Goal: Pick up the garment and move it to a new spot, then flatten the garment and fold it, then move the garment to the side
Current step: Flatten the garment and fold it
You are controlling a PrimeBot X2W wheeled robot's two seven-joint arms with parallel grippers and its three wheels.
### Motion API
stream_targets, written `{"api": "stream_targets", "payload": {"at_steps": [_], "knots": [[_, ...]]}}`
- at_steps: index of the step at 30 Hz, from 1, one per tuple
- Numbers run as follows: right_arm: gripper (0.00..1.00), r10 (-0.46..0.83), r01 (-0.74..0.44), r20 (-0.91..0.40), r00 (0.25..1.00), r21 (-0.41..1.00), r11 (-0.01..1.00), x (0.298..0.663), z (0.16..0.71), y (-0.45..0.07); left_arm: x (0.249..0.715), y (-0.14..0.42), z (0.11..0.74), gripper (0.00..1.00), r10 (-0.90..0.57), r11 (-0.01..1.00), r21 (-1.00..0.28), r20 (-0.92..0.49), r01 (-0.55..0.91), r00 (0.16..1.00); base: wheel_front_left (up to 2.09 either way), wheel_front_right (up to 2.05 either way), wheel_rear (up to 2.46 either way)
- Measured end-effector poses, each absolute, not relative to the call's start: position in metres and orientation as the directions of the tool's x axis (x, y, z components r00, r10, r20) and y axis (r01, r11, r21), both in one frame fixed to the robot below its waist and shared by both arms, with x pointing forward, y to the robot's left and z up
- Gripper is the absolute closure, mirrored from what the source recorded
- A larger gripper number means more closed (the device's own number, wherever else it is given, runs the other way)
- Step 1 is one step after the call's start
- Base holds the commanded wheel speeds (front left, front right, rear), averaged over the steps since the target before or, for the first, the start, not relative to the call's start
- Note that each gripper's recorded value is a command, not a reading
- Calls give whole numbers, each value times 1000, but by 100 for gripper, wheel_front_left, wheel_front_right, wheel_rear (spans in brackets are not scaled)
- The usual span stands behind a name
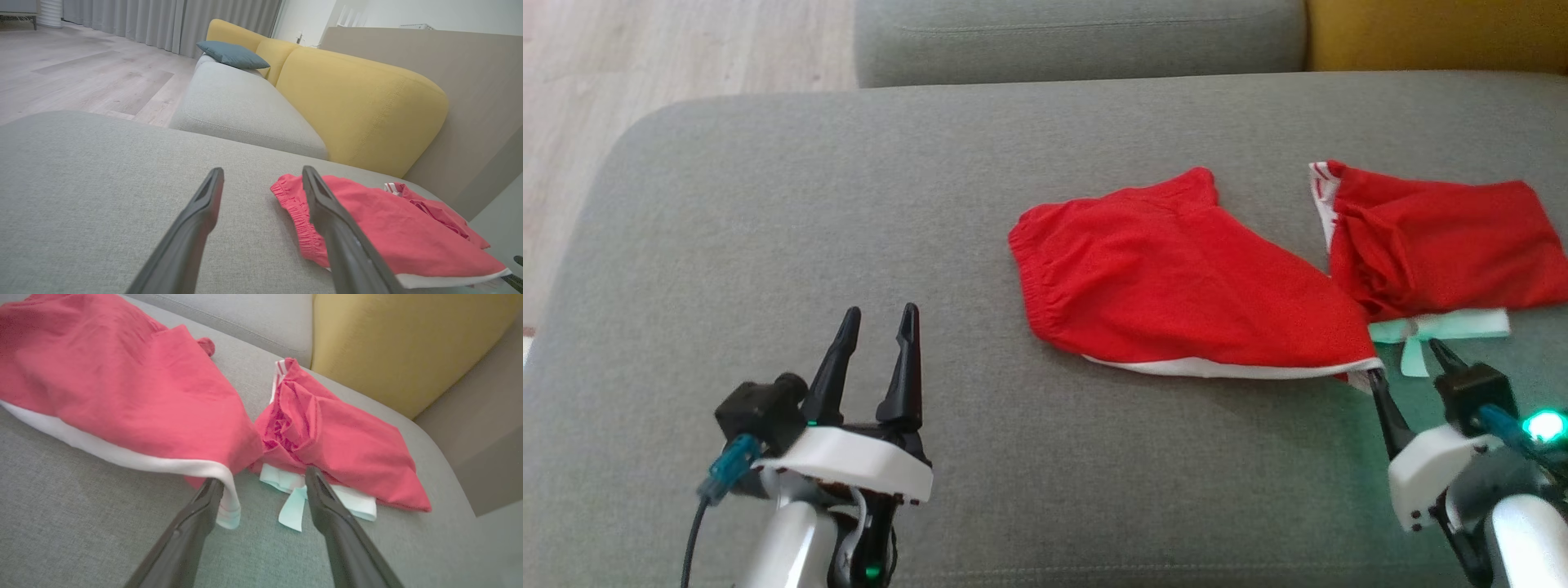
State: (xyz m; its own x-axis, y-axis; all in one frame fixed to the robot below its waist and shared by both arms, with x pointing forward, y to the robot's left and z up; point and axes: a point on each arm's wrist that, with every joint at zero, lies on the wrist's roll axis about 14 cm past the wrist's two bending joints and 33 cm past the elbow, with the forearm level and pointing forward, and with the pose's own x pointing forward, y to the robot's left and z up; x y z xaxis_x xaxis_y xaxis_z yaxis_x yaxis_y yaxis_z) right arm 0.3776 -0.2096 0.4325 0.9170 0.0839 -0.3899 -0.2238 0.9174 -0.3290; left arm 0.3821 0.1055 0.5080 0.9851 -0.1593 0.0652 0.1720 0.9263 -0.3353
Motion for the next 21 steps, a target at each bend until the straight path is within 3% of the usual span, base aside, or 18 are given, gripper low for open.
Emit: {"api": "stream_targets", "payload": {"at_steps": [5, 10, 21], "knots": [[0, -12, -79, -357, 934, -237, 968, 362, 436, -225, 384, 97, 510, 0, -185, 921, -335, 71, 198, 980, 0, 0, 0], [0, -63, 37, -232, 971, -117, 992, 358, 460, -227, 386, 87, 511, 0, -212, 915, -334, 75, 225, 974, 0, 0, 0], [0, -84, 87, -41, 996, 89, 992, 361, 487, -227, 388, 71, 506, 0, -267, 900, -340, 66, 274, 961, 0, 0, 0]]}}
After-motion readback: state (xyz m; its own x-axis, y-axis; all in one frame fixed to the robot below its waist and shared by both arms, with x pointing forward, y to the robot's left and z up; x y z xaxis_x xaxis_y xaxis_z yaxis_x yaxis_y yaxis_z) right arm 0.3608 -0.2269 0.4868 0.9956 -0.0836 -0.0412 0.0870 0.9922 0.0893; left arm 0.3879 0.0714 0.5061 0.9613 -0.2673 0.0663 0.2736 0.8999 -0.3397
